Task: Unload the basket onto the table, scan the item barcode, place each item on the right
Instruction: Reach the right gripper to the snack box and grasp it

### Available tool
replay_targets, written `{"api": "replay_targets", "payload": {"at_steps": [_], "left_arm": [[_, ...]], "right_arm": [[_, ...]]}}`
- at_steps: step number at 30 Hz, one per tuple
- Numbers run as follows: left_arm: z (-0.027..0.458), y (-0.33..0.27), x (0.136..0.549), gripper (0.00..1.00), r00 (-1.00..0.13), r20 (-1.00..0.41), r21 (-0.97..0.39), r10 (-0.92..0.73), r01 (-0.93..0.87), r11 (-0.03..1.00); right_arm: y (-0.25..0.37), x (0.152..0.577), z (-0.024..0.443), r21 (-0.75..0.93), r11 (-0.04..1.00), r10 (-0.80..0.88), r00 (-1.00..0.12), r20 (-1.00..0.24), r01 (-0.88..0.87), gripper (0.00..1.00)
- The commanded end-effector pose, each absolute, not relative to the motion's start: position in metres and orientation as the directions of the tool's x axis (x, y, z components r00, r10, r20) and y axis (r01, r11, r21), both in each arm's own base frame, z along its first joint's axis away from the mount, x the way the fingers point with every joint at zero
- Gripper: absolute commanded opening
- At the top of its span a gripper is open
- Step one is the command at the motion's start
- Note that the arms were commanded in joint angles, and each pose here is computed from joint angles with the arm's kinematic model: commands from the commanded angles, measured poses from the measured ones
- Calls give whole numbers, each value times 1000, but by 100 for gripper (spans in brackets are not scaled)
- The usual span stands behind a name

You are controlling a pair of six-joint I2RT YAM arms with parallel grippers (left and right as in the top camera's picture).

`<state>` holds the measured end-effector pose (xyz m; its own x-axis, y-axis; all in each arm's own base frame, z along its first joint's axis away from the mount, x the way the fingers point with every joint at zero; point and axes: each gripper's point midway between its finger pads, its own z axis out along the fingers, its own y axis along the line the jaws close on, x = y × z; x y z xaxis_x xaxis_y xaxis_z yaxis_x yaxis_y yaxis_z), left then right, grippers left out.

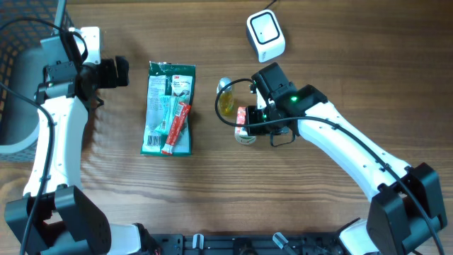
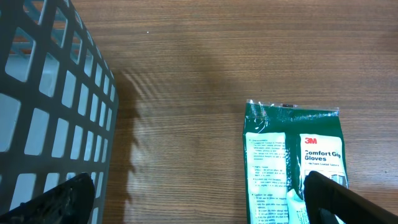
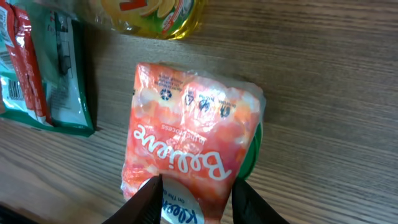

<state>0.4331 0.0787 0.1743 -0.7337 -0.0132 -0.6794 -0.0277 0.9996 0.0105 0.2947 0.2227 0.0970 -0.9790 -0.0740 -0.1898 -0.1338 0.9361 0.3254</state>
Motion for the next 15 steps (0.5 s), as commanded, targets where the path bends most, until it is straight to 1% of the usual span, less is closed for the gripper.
{"api": "replay_targets", "payload": {"at_steps": [1,2,3,4,7,9,11,13,15], "left_arm": [[186,79,435,100,-713,-701,18,4,-12,1000],[186,79,435,100,-713,-701,19,4,-12,1000],[186,78,435,100,-713,-701,18,4,-12,1000],[186,79,435,100,-713,-701,18,4,-12,1000],[186,79,435,100,-713,-701,19,4,-12,1000],[186,79,435,100,-713,-701,18,4,-12,1000],[186,79,435,100,-713,-701,18,4,-12,1000],[186,79,435,100,-713,-701,18,4,-12,1000],[186,79,435,100,-713,-701,18,4,-12,1000]], "right_arm": [[223,300,92,303,945,-70,-979,-190,-126,31],[223,299,90,301,945,-71,-980,-186,-125,26],[223,300,91,301,945,-75,-979,-189,-130,12],[223,302,97,304,942,-79,-976,-205,-140,4],[223,310,131,338,925,-85,-961,-265,-175,4],[242,310,170,439,859,-121,-937,-327,-264,4],[261,300,198,533,777,-144,-918,-368,-335,4],[268,292,199,543,765,-160,-920,-359,-345,4],[279,281,187,538,759,-199,-918,-344,-366,4]]}}
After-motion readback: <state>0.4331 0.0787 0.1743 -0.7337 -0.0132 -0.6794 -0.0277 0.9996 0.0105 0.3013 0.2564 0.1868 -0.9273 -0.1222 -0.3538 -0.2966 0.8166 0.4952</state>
